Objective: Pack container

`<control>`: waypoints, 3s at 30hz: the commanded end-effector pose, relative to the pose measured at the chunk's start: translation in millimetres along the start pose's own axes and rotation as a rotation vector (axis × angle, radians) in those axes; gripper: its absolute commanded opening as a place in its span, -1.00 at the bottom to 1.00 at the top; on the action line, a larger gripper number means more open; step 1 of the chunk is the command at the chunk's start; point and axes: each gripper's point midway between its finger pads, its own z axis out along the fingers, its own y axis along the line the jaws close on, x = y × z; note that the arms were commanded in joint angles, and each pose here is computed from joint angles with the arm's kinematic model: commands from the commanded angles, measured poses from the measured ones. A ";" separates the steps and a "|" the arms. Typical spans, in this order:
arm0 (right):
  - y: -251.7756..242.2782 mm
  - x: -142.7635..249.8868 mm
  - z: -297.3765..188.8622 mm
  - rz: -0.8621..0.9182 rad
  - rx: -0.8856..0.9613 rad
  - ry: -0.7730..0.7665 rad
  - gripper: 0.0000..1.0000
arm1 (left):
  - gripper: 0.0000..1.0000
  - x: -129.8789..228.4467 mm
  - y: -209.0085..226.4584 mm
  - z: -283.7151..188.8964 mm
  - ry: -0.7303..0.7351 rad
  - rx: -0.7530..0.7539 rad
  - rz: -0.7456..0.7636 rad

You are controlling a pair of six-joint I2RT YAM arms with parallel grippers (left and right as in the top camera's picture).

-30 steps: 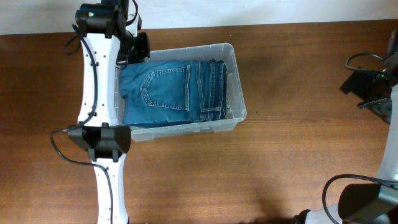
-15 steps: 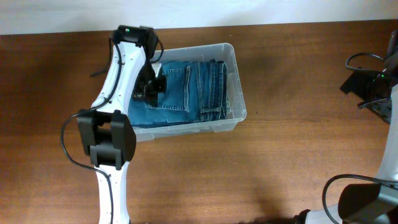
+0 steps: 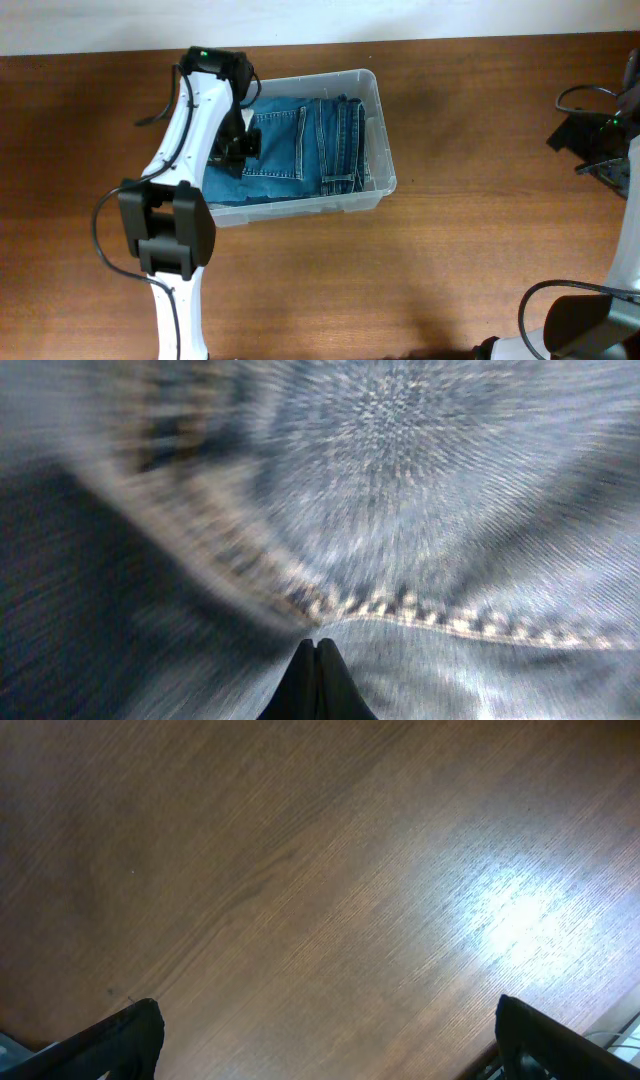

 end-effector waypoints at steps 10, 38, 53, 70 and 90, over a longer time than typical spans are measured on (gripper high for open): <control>-2.3 0.4 -4.0 0.013 -0.003 -0.011 0.97 | -0.99 35.7 31.9 -60.8 -0.157 -0.065 -0.046; -2.4 0.3 -4.0 0.013 -0.002 -0.011 0.97 | -0.99 -1.5 42.6 15.7 -0.192 -0.049 -0.084; -2.3 0.3 -3.8 0.013 -0.002 -0.010 0.97 | -0.99 -57.2 -100.7 -67.3 -0.545 0.183 0.121; -2.3 0.3 -3.8 0.013 -0.002 -0.010 0.97 | -0.99 -89.6 -200.4 8.3 -0.512 0.190 0.274; -2.2 0.3 -3.5 0.013 -0.002 -0.009 0.97 | -0.99 -136.5 -205.5 9.7 -0.610 0.126 0.249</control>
